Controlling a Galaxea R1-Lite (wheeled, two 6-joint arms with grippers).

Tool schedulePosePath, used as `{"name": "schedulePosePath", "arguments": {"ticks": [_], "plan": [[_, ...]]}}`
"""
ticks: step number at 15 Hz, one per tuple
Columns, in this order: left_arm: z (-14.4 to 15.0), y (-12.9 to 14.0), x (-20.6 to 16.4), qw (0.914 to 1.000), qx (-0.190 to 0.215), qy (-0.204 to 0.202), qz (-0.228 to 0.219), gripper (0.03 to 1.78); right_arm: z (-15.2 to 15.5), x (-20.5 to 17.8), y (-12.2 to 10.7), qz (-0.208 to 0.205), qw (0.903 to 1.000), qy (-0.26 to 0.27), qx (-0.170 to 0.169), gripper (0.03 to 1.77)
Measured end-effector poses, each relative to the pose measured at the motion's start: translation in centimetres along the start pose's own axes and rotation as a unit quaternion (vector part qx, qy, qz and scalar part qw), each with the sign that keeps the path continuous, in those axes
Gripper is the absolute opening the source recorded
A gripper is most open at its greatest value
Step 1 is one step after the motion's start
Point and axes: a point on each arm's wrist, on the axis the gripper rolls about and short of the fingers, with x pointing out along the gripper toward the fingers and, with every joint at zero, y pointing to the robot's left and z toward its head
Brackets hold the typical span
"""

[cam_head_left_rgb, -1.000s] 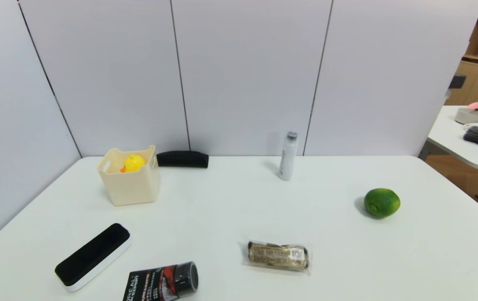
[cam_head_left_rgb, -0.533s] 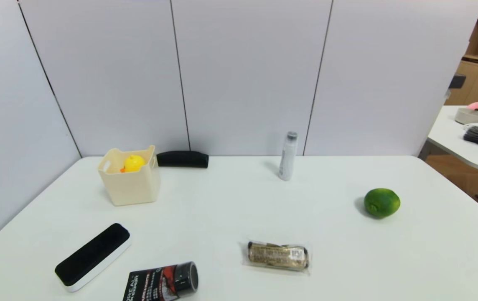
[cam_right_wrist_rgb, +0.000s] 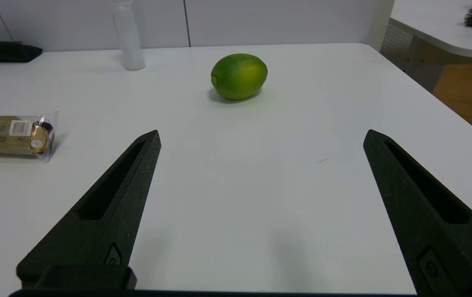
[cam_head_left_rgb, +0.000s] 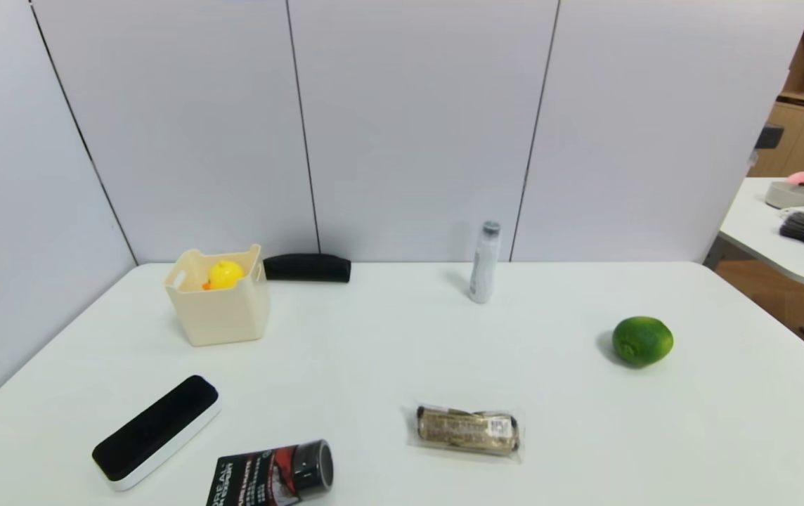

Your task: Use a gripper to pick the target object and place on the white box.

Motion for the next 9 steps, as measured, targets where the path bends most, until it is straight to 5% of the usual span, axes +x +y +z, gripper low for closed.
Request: {"name": "schedulePosePath", "arguments": {"ticks": [9], "plan": [[0.0,0.0,0.0,1.0,0.0,0.0,0.0,1.69,0.0,0.0,0.01,0.001,1.0,0.0,-0.007,1.7]]}}
